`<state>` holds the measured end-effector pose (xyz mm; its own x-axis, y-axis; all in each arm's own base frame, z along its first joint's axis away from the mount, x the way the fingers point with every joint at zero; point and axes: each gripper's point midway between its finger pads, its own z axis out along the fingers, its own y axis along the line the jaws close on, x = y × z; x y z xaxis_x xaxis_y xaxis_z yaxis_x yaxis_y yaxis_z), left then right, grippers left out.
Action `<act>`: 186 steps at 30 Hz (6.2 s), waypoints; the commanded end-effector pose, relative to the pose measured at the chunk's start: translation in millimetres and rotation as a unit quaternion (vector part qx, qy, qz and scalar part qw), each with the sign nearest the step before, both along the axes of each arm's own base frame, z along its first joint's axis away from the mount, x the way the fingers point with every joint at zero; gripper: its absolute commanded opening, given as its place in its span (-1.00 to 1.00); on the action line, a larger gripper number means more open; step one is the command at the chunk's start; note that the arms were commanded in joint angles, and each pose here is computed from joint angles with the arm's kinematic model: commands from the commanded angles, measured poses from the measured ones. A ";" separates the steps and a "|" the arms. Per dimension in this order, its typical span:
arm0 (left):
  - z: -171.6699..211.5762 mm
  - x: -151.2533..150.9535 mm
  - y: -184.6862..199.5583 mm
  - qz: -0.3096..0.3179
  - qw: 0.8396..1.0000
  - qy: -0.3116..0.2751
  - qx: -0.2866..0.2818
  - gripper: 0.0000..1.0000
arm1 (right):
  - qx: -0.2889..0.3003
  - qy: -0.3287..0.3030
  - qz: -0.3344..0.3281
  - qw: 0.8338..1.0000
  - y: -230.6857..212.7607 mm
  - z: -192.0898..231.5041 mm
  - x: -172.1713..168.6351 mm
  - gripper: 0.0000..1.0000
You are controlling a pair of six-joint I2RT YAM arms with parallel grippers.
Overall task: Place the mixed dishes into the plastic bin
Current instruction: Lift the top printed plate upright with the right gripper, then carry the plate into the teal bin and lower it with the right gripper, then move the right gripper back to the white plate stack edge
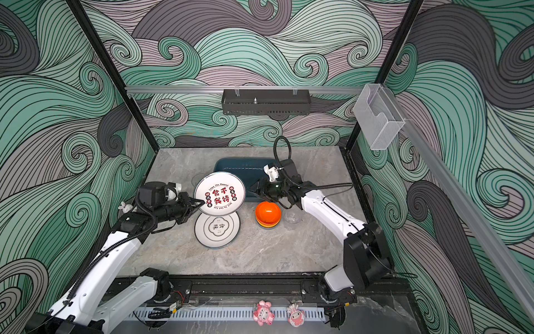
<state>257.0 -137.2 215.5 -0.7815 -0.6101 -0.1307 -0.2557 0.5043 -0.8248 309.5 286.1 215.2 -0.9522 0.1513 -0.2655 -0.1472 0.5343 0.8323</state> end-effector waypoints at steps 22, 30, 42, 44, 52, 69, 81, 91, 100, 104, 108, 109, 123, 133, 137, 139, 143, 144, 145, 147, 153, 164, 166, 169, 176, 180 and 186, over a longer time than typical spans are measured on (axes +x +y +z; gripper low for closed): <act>10.5 12.1 -23.4 -0.037 0.998 -0.032 -0.026 -1.00 | 0.036 0.011 0.055 0.998 43.8 3.3 -4.7 -0.52; -1.5 9.9 -18.0 -0.026 0.999 -0.020 -0.012 -0.43 | 0.025 0.014 0.036 0.999 38.3 -3.2 5.1 -1.00; -29.9 -9.4 14.8 0.023 0.997 -0.014 0.066 0.57 | 0.006 0.011 0.000 1.000 21.5 -9.5 45.4 -1.00; -32.9 -13.4 17.5 0.023 0.997 -0.013 0.074 0.62 | 0.002 0.011 -0.007 1.000 19.9 -12.4 55.5 -1.00; -42.8 -22.9 19.0 0.015 0.997 0.003 0.081 0.71 | -0.028 0.019 -0.032 0.999 20.9 -40.4 104.0 -1.00; -76.7 -25.1 26.2 0.024 0.993 0.047 0.108 0.71 | -0.056 0.063 -0.059 0.995 32.1 -114.5 169.6 -1.00; -89.5 -21.8 29.6 0.033 0.990 0.070 0.116 0.72 | -0.061 0.078 -0.058 0.993 35.6 -143.3 177.3 -1.00; -94.5 -21.2 29.8 0.034 0.989 0.079 0.117 0.71 | -0.062 0.088 -0.055 0.993 37.0 -161.0 177.4 -0.96; -97.3 -21.8 32.0 0.039 0.988 0.084 0.120 0.69 | -0.110 0.125 -0.066 0.984 21.9 -184.9 169.7 -0.45; -100.5 -24.9 36.3 0.044 0.986 0.092 0.130 0.69 | -0.135 0.138 -0.079 0.978 3.8 -185.6 165.8 -0.34; -99.0 -26.0 39.5 0.045 0.986 0.086 0.136 0.69 | -0.176 0.127 -0.080 0.973 -12.3 -175.2 160.7 -0.29; -99.0 -26.5 40.4 0.045 0.986 0.086 0.139 0.69 | -0.182 0.125 -0.080 0.972 -15.3 -171.4 159.6 -0.28; -111.2 -44.2 51.4 0.044 0.976 0.131 0.171 0.68 | -0.208 0.037 -0.042 0.977 -34.5 -86.7 111.1 -0.16; -118.7 -49.8 62.6 0.047 0.966 0.148 0.207 0.69 | -0.215 -0.012 0.045 0.975 -8.1 -56.3 37.8 -0.17; -128.6 -48.7 60.9 0.035 0.963 0.164 0.212 0.69 | -0.222 -0.008 0.083 0.971 10.3 -63.9 13.6 -0.18; -136.4 -49.6 59.0 0.027 0.961 0.177 0.211 0.69 | -0.229 -0.008 0.100 0.968 19.1 -67.4 3.3 -0.17; -148.0 -46.0 48.2 -0.001 0.962 0.190 0.195 0.69 | -0.249 -0.003 0.119 0.961 27.3 -79.7 -13.4 -0.17; -150.8 -44.4 43.5 -0.010 0.963 0.193 0.186 0.69 | -0.253 0.003 0.119 0.960 27.0 -84.4 -15.8 -0.17; -153.1 -43.6 40.0 -0.019 0.963 0.198 0.180 0.69 | -0.255 0.008 0.120 0.959 27.3 -88.4 -17.1 -0.17; -160.8 -41.9 34.3 -0.029 0.963 0.210 0.170 0.69 | -0.263 0.015 0.123 0.957 27.9 -95.5 -20.4 -0.17; -163.2 -31.1 28.0 -0.033 0.967 0.197 0.157 0.68 | -0.275 0.022 0.140 0.951 33.8 -107.3 -29.4 -0.15; -170.8 -31.0 16.4 -0.058 0.967 0.207 0.136 0.55 | -0.303 0.024 0.152 0.941 40.8 -127.7 -30.4 -0.16; -169.4 -31.9 15.1 -0.062 0.967 0.205 0.135 0.49 | -0.310 0.025 0.154 0.938 42.5 -131.1 -30.5 -0.17; -166.9 -33.2 13.7 -0.067 0.969 0.198 0.133 0.43 | -0.318 0.025 0.158 0.935 45.9 -136.3 -30.8 -0.17; -165.6 -40.3 20.9 -0.061 0.965 0.205 0.150 0.41 | -0.337 0.026 0.165 0.927 52.6 -145.1 -29.2 -0.16; -164.0 -41.6 25.1 -0.055 0.964 0.204 0.158 0.28 | -0.349 0.025 0.166 0.922 55.1 -150.8 -26.9 -0.15; -166.2 -41.4 24.9 -0.059 0.963 0.209 0.160 0.21 | -0.358 0.026 0.171 0.918 61.0 -157.0 -24.9 -0.16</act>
